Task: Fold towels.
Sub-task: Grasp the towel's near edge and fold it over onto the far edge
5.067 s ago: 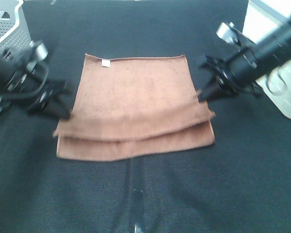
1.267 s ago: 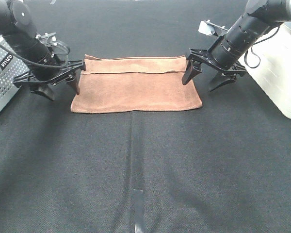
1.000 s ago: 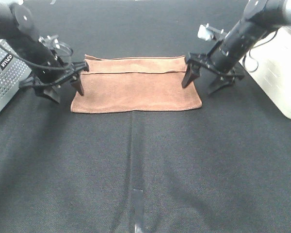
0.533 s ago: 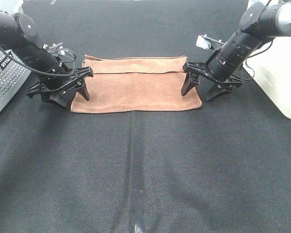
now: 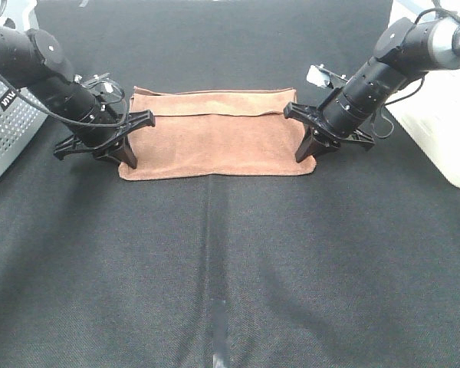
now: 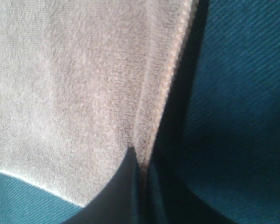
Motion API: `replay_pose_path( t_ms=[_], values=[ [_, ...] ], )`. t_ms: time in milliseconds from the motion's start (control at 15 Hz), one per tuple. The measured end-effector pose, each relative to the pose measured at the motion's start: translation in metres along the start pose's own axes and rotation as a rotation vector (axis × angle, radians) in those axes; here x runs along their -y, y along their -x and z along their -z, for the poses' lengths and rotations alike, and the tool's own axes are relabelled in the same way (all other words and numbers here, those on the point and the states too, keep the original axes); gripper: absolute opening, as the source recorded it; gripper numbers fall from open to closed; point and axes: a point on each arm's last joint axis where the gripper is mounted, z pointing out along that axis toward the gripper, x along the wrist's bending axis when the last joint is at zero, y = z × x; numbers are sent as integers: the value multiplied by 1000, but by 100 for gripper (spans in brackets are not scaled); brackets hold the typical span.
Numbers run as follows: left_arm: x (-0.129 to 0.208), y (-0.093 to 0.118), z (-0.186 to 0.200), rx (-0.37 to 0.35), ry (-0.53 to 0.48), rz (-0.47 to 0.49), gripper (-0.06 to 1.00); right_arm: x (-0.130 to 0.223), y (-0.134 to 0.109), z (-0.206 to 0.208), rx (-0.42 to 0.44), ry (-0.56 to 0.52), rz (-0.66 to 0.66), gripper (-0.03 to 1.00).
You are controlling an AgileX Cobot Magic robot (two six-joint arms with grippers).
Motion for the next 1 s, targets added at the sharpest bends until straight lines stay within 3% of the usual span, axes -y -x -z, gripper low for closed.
replay_pose_path(
  t_ms=[333, 667, 867, 1000],
  values=[
    [7, 0, 17, -46, -72, -83, 1, 10, -8, 17, -5, -42, 10, 0],
    [54, -9, 43, -66, -174, -126, 1, 72, -7, 29, 1, -121, -38, 0],
    [76, -13, 59, -71, -155, -136, 1, 98, -9, 32, -8, -133, -35, 0],
    [74, -10, 70, -59, -83, -132, 1, 98, -9, 33, -5, -117, -32, 0]
  ],
)
